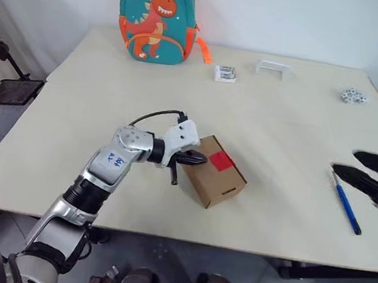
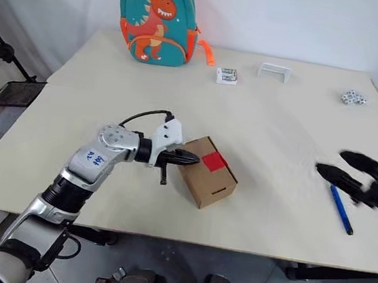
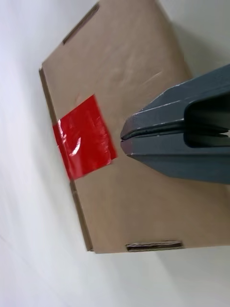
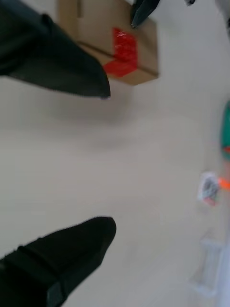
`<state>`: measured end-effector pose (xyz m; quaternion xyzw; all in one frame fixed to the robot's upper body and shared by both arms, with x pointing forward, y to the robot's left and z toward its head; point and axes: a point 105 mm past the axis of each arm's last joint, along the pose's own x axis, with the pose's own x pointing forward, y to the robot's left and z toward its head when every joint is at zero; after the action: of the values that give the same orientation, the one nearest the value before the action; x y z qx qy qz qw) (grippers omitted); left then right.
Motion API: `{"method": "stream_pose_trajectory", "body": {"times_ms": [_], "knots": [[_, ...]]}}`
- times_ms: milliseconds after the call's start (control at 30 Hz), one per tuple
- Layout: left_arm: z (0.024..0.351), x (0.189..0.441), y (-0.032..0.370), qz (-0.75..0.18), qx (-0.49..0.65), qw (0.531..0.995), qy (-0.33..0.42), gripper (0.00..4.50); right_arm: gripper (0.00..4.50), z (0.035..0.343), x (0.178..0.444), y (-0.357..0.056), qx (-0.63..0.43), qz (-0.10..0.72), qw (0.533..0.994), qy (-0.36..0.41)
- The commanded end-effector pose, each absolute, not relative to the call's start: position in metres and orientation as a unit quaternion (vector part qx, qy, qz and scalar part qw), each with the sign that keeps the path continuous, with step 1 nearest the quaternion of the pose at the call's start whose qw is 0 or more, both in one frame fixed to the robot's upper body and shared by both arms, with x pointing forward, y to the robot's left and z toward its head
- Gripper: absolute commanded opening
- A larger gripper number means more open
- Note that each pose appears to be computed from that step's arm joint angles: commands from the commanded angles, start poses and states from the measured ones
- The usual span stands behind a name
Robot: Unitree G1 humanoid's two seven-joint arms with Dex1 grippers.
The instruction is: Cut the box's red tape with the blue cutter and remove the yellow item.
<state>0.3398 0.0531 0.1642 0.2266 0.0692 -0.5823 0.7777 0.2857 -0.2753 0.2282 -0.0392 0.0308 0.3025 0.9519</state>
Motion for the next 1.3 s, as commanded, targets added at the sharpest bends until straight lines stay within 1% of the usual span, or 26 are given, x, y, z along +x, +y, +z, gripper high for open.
{"method": "stream_pose_trajectory", "body": {"times_ms": [33, 100, 133, 233, 300, 333, 400, 500, 567, 633, 800, 1000, 1167, 1300], "knots": [[0.18, 0.34, 0.078, -0.567, 0.23, 0.789, 0.055, 0.0, 2.94, 0.211, 0.307, -0.259, -0.085, 0.296, 0.951, 0.036], [0.179, 0.341, 0.096, -0.551, 0.233, 0.799, 0.071, 0.0, 2.3, 0.195, 0.32, -0.254, -0.115, 0.288, 0.95, 0.047], [0.179, 0.341, 0.101, -0.545, 0.233, 0.802, 0.077, 0.0, 1.9, 0.19, 0.324, -0.252, -0.125, 0.289, 0.948, 0.049], [0.173, 0.34, 0.113, -0.536, 0.239, 0.803, 0.102, 0.0, 0.86, 0.181, 0.34, -0.249, -0.142, 0.272, 0.951, 0.04], [0.161, 0.334, 0.119, -0.537, 0.239, 0.799, 0.129, 0.0, 0.17, 0.17, 0.353, -0.241, -0.132, 0.271, 0.953, 0.039], [0.153, 0.33, 0.118, -0.541, 0.231, 0.796, 0.143, 0.0, 0.03, 0.16, 0.358, -0.233, -0.135, 0.282, 0.949, 0.045], [0.145, 0.326, 0.113, -0.547, 0.215, 0.795, 0.151, 0.0, 0.03, 0.144, 0.363, -0.221, -0.143, 0.305, 0.94, 0.06], [0.138, 0.325, 0.104, -0.551, 0.205, 0.794, 0.153, 0.0, 0.03, 0.129, 0.367, -0.206, -0.136, 0.33, 0.931, 0.079], [0.131, 0.324, 0.092, -0.558, 0.195, 0.791, 0.157, 0.0, 0.03, 0.118, 0.366, -0.188, -0.119, 0.358, 0.921, 0.095], [0.128, 0.324, 0.081, -0.56, 0.185, 0.792, 0.157, 0.0, 0.03, 0.111, 0.361, -0.173, -0.131, 0.385, 0.908, 0.103], [0.13, 0.326, 0.072, -0.56, 0.186, 0.793, 0.151, 0.0, 0.03, 0.113, 0.349, -0.16, -0.128, 0.418, 0.893, 0.105], [0.131, 0.333, 0.068, -0.554, 0.188, 0.798, 0.148, 0.0, 0.03, 0.117, 0.321, -0.15, -0.157, 0.462, 0.864, 0.125], [0.131, 0.335, 0.063, -0.556, 0.187, 0.796, 0.147, 0.0, 0.03, 0.114, 0.306, -0.146, -0.159, 0.466, 0.857, 0.15], [0.131, 0.336, 0.062, -0.557, 0.188, 0.795, 0.146, 0.0, 0.03, 0.115, 0.3, -0.139, -0.158, 0.466, 0.858, 0.148]]}}
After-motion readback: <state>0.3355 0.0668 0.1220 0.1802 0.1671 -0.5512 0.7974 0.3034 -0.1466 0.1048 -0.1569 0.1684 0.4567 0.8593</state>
